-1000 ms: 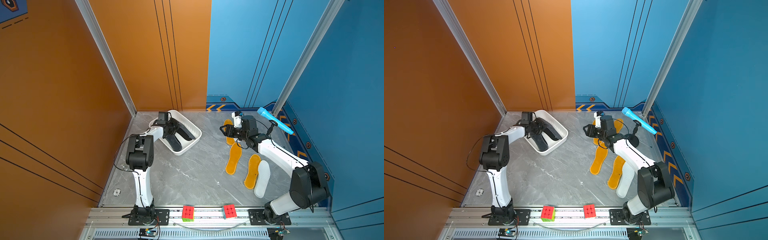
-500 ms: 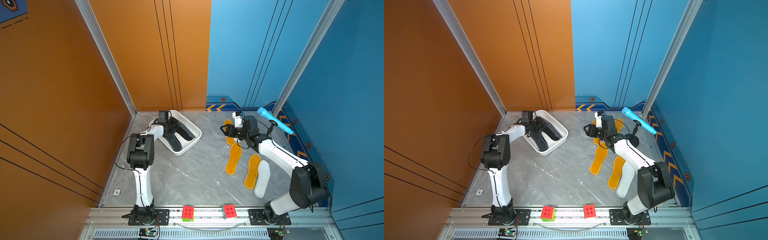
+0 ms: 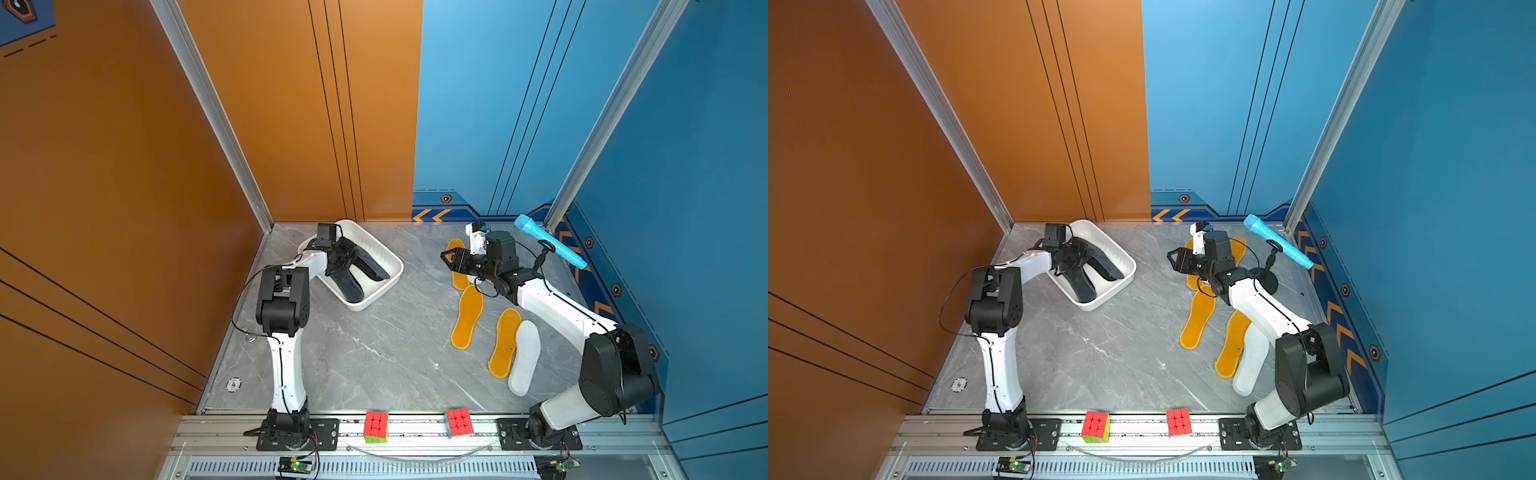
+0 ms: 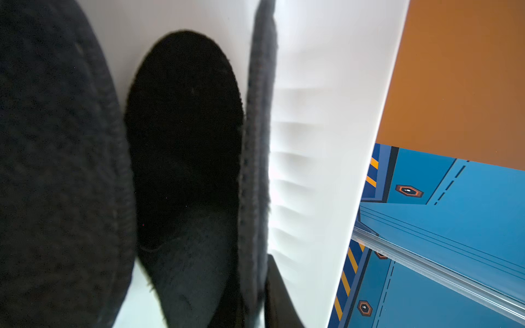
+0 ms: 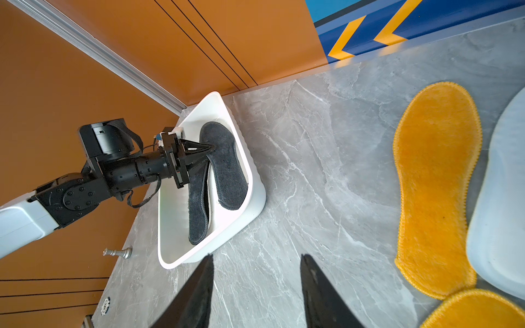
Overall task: Put the insoles into the storage box
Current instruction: Place the insole in the storage box.
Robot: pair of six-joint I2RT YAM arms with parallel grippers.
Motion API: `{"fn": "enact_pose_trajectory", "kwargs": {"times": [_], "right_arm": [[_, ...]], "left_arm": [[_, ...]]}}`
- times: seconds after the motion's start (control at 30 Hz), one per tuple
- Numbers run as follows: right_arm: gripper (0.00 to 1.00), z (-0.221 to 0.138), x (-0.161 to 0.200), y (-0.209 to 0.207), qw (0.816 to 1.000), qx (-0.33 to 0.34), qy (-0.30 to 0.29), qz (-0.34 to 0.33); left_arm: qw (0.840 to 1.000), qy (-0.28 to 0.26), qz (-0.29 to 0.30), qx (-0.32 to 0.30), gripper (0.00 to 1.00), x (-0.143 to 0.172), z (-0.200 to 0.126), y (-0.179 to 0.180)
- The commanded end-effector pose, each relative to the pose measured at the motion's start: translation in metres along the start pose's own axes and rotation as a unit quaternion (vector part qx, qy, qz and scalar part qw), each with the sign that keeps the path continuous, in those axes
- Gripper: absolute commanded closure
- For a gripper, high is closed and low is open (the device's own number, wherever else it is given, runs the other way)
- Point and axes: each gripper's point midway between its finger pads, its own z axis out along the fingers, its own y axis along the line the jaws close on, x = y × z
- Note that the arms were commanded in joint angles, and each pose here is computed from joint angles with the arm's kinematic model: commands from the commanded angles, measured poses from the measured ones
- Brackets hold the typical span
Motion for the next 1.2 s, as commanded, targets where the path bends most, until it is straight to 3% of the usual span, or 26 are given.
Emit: {"fn": "enact_pose_trajectory", "kwargs": {"times": [0.0,0.17,0.67,1.17], "right_arm": [[0.49,0.003,0.003,-0.003,1.000,-0.006,0.002,0.010],[0.49,0.002,0.002,-0.003,1.000,-0.007,0.001,0.011],[0.48,0.002,0.002,-0.002,1.000,-0.015,0.001,0.015],[0.48,0.000,0.003,-0.007,1.000,-0.016,0.006,0.019]], "left_arm": [[1.000,0.002,0.001,-0.006,0.75,-0.001,0.000,0.004],[1.000,-0.001,0.007,-0.005,0.56,-0.001,-0.004,0.001],[0.998,-0.021,0.042,-0.031,0.33,-0.002,-0.031,-0.006],[0.997,-0.029,0.054,-0.038,0.19,0.006,-0.041,-0.009]]}}
